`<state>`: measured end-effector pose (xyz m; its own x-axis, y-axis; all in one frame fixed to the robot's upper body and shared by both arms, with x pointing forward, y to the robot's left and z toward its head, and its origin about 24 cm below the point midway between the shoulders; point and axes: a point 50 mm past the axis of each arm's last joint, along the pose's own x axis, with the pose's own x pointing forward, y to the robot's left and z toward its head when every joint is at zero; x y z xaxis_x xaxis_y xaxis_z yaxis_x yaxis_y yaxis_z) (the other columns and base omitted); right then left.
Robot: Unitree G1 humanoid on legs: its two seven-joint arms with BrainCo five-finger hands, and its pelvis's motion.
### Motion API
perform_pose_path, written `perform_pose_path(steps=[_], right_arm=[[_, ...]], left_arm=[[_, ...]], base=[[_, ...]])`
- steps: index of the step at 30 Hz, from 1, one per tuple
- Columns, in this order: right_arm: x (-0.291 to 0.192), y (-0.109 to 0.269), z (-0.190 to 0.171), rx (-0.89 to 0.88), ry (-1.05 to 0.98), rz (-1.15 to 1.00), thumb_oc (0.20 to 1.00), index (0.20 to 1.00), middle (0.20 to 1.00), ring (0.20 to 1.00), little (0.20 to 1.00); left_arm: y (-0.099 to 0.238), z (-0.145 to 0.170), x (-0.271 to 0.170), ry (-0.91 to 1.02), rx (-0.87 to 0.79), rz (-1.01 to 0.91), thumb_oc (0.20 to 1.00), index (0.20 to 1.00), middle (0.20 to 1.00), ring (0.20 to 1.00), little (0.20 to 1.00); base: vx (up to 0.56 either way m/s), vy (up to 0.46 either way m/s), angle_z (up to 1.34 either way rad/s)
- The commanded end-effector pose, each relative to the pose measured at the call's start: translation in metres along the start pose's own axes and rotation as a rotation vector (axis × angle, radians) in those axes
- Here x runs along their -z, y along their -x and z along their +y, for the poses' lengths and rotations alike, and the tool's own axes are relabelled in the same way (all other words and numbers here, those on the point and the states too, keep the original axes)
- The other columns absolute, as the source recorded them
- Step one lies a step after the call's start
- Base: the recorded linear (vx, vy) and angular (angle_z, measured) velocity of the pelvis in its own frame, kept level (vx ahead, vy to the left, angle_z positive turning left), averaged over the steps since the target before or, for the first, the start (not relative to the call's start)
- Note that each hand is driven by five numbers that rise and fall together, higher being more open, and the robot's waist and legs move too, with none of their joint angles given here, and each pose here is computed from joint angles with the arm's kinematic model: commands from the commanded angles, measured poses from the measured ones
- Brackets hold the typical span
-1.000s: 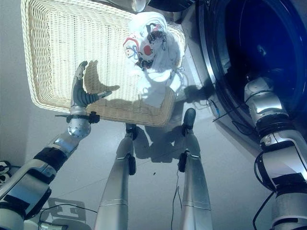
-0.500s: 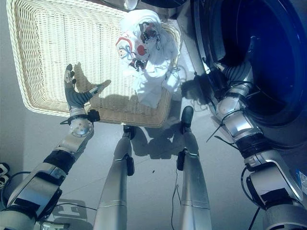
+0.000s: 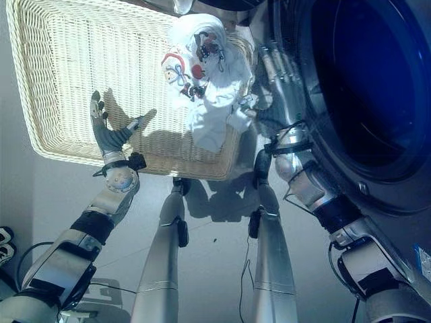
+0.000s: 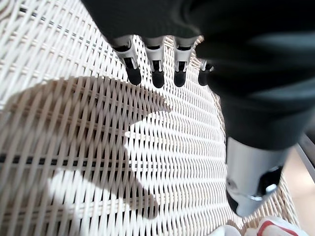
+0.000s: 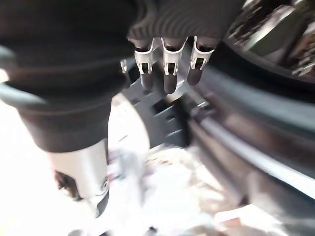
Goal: Put the clothes into the washing machine.
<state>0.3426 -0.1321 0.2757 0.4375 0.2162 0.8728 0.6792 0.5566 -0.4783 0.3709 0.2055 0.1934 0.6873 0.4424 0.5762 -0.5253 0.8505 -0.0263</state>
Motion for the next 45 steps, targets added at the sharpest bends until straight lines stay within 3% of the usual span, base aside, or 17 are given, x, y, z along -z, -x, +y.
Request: perform_pose_path(steps=[1,11,26,36,43,44,45], right_arm=[[-0.033,-0.011,0.006,-0.016,-0.022,-0.182,1.000,1.000,1.000,1.000,1.000],[-0.051,-0.038,0.025,-0.105,0.071,-0.196,1.000,1.000,1.000,1.000,1.000],[-0.004,-0.043,0.055,-0.482,0.386,0.098,1.000,1.000,1.000,1.000,1.000],[0.035,-0.043,0.047,-0.638,0.783,0.165,1.000,1.000,1.000,1.000,1.000],[0.054,-0.041,0.038,-0.671,0.956,0.162,1.000,1.000,1.000,1.000,1.000],[0.055,-0.040,0.039,-0.674,0.962,0.156,0.702,0.702,0.702,0.702,0.702],[0.058,-0.038,0.039,-0.685,0.974,0.155,0.200,0.200,0.200,0.200,0.200]], left_arm=[[-0.011,-0.001,-0.014,0.052,-0.043,-0.044,1.000,1.000,1.000,1.000,1.000],[-0.018,-0.012,-0.020,0.054,0.003,-0.043,1.000,1.000,1.000,1.000,1.000],[-0.026,-0.024,-0.032,0.053,0.053,-0.063,1.000,1.000,1.000,1.000,1.000],[-0.029,-0.031,-0.038,0.054,0.069,-0.071,1.000,1.000,1.000,1.000,1.000],[-0.028,-0.034,-0.038,0.066,0.072,-0.072,1.000,1.000,1.000,1.000,1.000],[-0.027,-0.034,-0.038,0.067,0.072,-0.071,1.000,1.000,1.000,1.000,1.000],[-0.026,-0.034,-0.037,0.071,0.072,-0.071,1.000,1.000,1.000,1.000,1.000]], base=[[0.01,-0.031,0.00],[0.00,-0.007,0.01],[0.00,-0.016,0.03],[0.00,0.000,0.00],[0.00,-0.002,0.01],[0.00,0.000,0.00],[0.01,0.014,0.03]])
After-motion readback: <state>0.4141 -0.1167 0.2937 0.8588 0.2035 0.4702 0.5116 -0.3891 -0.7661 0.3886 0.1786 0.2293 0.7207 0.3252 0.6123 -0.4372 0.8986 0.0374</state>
